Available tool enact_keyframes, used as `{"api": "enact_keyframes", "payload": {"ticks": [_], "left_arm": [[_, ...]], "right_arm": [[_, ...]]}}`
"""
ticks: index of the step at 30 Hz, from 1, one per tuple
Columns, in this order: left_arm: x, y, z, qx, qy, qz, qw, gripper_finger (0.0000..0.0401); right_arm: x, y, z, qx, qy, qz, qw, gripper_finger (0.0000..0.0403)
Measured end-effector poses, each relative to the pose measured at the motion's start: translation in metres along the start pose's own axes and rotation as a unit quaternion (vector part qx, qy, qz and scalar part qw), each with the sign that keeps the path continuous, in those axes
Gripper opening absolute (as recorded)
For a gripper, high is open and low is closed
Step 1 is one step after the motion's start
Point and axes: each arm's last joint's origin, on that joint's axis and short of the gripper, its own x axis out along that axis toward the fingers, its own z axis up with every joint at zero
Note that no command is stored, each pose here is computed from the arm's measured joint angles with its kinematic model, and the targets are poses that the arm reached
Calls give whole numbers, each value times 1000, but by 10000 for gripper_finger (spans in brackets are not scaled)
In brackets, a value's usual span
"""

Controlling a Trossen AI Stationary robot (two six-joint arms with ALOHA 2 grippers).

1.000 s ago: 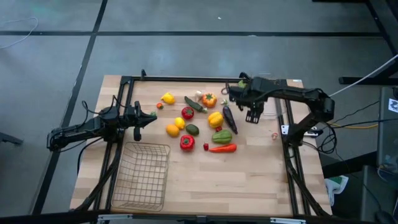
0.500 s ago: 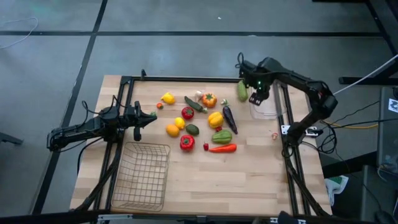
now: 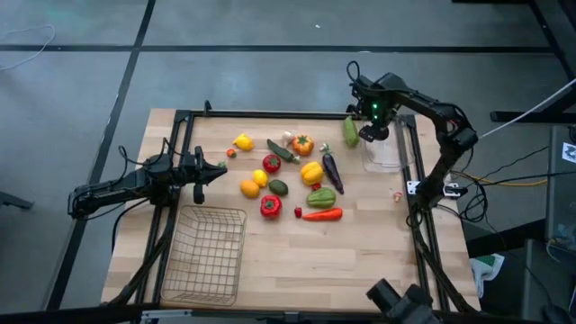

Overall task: Sort produce into baskets
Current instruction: Put the purple onion into the transparent bin

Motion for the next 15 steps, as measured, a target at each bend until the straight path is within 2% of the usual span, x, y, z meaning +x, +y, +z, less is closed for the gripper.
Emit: {"api": "enact_keyframes", "payload": {"ticks": [8, 15], "left_arm": [[0, 0, 0, 0, 0, 0, 1000, 11], [0, 0, 0, 0, 0, 0, 1000, 11]], "right_arm": [[26, -7, 15, 8, 31, 7, 999, 269], [40, -6, 27, 8, 29, 7, 1000, 269]]}}
